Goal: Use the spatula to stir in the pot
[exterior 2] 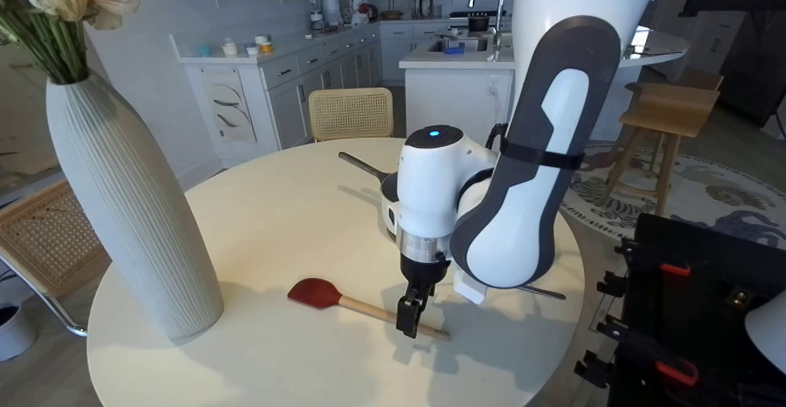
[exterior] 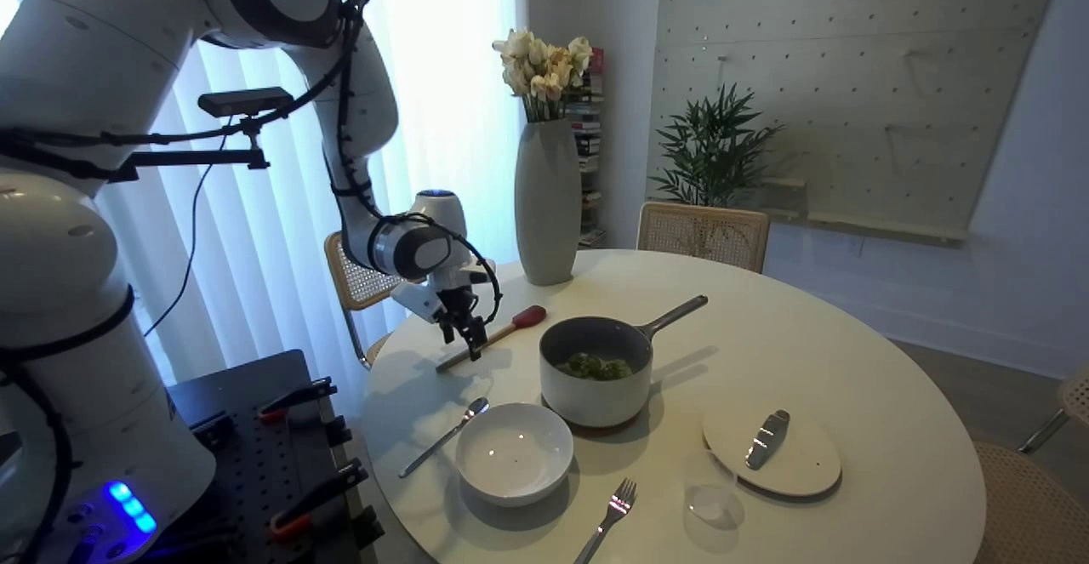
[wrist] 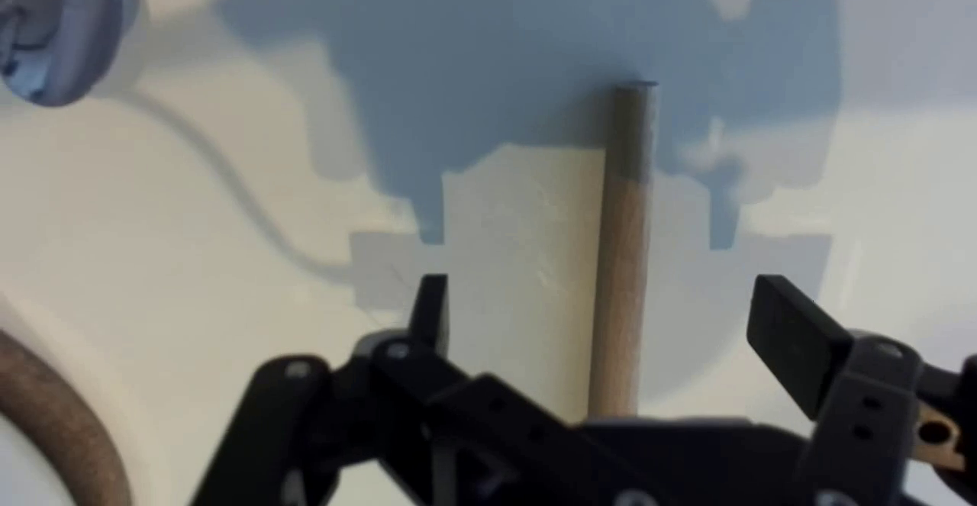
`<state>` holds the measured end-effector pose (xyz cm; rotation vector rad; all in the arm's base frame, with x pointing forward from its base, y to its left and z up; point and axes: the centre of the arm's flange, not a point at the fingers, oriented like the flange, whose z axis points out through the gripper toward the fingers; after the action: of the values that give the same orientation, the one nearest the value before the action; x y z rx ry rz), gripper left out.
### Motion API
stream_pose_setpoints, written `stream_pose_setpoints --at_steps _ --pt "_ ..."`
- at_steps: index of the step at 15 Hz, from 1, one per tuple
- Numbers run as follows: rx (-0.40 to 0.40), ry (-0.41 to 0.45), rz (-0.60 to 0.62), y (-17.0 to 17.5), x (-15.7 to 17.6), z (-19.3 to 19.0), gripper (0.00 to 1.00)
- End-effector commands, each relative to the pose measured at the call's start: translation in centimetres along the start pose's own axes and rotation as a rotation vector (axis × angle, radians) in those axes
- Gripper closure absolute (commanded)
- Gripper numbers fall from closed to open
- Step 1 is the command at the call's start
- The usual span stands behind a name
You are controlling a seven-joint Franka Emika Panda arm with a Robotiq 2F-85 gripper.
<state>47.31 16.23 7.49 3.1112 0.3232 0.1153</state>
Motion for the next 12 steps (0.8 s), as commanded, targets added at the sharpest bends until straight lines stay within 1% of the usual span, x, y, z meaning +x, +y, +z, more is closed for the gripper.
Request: stream_pose_setpoints --at_steps 1,4,8,11,12 --pt "0.000 -0.010 0.000 0.3 1.1 -4.4 0.00" --pt "0.028 -0.003 -0.002 0.3 2.0 -8.6 0.00" --pt "0.043 0.049 0.011 0.7 3.0 -15.0 0.00" --pt "0.036 0.108 0.022 2.0 3.2 -19.1 0.00" --pt "0.032 0.124 0.026 3.1 3.2 -19.9 0.00"
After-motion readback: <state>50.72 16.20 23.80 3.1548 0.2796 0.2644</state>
